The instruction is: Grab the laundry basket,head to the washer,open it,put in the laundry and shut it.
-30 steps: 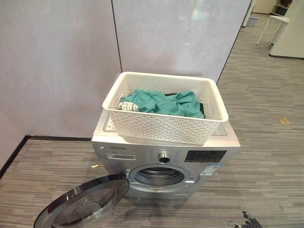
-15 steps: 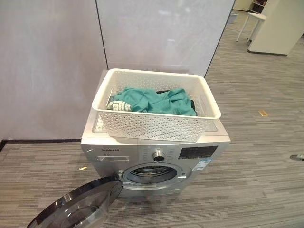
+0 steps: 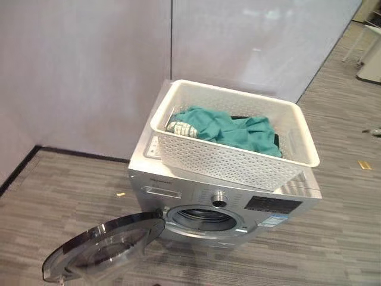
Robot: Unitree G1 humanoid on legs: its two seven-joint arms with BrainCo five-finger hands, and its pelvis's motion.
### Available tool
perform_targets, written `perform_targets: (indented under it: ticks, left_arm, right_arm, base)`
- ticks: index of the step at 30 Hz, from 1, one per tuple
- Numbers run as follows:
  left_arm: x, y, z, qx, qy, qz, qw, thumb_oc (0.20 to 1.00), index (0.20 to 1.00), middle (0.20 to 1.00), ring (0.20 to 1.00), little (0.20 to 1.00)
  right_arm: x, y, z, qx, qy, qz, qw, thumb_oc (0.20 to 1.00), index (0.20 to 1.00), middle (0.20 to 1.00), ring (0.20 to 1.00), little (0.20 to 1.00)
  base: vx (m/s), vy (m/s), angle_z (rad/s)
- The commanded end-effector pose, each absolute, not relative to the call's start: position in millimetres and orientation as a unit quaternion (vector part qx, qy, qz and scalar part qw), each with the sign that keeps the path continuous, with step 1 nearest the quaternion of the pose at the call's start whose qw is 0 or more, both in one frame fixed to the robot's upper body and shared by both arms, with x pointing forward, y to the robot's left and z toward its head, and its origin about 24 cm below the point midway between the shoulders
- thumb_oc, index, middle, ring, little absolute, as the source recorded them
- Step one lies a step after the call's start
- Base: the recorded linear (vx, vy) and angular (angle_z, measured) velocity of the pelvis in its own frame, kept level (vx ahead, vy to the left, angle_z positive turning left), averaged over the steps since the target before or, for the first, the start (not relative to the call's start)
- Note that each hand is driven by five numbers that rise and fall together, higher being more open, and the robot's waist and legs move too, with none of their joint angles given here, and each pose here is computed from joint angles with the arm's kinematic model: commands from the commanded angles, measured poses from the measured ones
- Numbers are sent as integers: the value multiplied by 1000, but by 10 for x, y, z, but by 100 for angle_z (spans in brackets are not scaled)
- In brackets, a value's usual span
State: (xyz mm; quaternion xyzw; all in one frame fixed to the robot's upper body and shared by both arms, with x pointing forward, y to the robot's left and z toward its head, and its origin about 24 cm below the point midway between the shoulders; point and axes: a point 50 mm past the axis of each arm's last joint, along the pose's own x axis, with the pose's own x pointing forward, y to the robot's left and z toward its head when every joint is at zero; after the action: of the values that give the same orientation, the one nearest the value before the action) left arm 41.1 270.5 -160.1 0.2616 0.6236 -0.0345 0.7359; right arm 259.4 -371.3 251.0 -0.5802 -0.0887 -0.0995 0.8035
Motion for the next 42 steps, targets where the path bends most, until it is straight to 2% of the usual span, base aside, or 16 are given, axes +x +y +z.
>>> perform_targets:
  ticks: [1,6,7,13,33,42]
  left_arm:
    - [321,2585,-1649,259,639,-68,721,1000,1000,1000,1000,1000]
    - [313,2606,-1644,263,642,-70,717,1000,1000,1000,1000,1000]
    - [336,2607,-1642,258,641,-66,720,1000,1000,1000,1000,1000]
    - [371,2571,-1650,258,636,-68,724,1000,1000,1000,1000,1000]
    - [407,2412,-1688,249,628,-96,731,1000,1000,1000,1000,1000]
    - [479,2393,-1685,257,618,-101,736,1000,1000,1000,1000,1000]
  right_arm:
    - [2673,-3685,2816,-573,-121,-114,802,1000,1000,1000,1000,1000]
    - [2950,-3486,2818,-578,-110,-65,806,1000,1000,1000,1000,1000]
    - [3052,-3332,2866,-584,-115,-35,803,1000,1000,1000,1000,1000]
    - [3187,-3064,2855,-563,-141,13,814,1000,1000,1000,1000,1000]
    - [3236,-2435,2395,-473,-130,202,848,1000,1000,1000,1000,1000]
    - [3342,-2241,2250,-526,-135,195,817,1000,1000,1000,1000,1000]
  base:
    - [10,5,21]
    - [3,-3,14]
    - [7,-10,5]
    - [19,-5,9]
    - [1,-1,1]
    - [0,0,0]
